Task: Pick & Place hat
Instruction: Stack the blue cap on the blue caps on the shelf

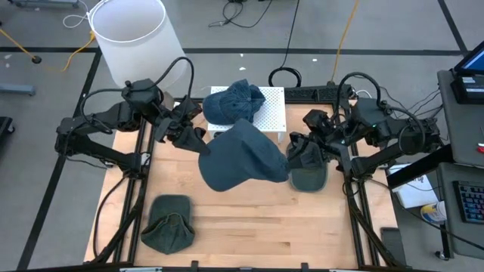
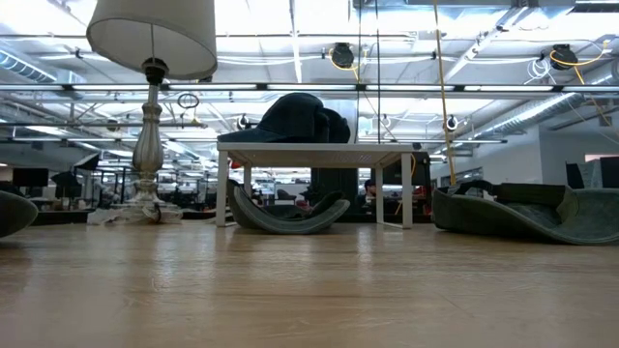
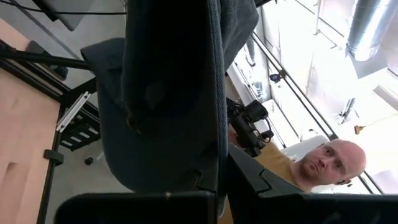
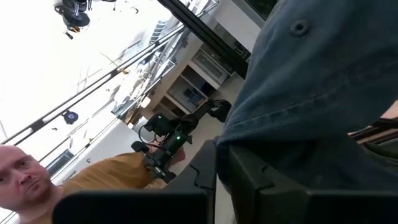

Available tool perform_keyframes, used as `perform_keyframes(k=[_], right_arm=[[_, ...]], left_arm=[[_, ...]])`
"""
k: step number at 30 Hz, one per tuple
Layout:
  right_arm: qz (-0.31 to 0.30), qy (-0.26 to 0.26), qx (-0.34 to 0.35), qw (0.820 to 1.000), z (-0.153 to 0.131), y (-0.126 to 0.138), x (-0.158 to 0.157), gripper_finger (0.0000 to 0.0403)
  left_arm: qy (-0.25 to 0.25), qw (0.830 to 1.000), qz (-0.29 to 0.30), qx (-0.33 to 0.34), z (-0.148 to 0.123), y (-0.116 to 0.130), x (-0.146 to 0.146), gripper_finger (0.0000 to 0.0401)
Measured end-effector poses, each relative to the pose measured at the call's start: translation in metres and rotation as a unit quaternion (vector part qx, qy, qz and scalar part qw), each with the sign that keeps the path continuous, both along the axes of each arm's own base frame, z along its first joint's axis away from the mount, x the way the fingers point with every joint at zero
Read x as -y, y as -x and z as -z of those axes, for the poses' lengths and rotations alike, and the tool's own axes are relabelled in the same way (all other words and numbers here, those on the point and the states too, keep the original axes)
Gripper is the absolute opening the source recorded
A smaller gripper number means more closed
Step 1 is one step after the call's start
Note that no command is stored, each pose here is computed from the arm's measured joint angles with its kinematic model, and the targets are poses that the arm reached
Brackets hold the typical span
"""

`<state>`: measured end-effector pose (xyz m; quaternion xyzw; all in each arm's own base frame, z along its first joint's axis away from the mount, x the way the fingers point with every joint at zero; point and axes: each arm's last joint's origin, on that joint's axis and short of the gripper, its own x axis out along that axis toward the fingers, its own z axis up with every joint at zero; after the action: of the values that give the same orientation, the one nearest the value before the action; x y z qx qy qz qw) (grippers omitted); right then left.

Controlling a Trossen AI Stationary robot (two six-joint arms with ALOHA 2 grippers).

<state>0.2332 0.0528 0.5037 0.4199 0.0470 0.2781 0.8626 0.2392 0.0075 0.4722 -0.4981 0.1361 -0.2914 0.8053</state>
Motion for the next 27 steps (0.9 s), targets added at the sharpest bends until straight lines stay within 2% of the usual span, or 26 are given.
perform_keyframes(k=[7,12,22,27], right_arm=[[-0.001,-0.018,0.047,0.999,-0.013,0.011,0.002,0.0007],[0.026,-0.045,0.061,0.997,-0.019,0.018,0.007,0.0007],[0.077,-0.065,0.072,0.992,-0.025,0.028,0.012,0.0002],[0.098,-0.066,0.074,0.99,-0.025,0.027,0.016,0.0002]], left_arm=[[-0.026,0.999,0.0,0.033,-0.003,0.002,-0.001,0.0096],[-0.04,0.998,0.032,0.033,-0.001,0.003,-0.004,0.013],[-0.051,0.994,0.056,-0.081,0.024,0.007,-0.003,0.0132],[-0.061,0.992,0.056,-0.091,0.028,0.007,-0.003,0.0131]])
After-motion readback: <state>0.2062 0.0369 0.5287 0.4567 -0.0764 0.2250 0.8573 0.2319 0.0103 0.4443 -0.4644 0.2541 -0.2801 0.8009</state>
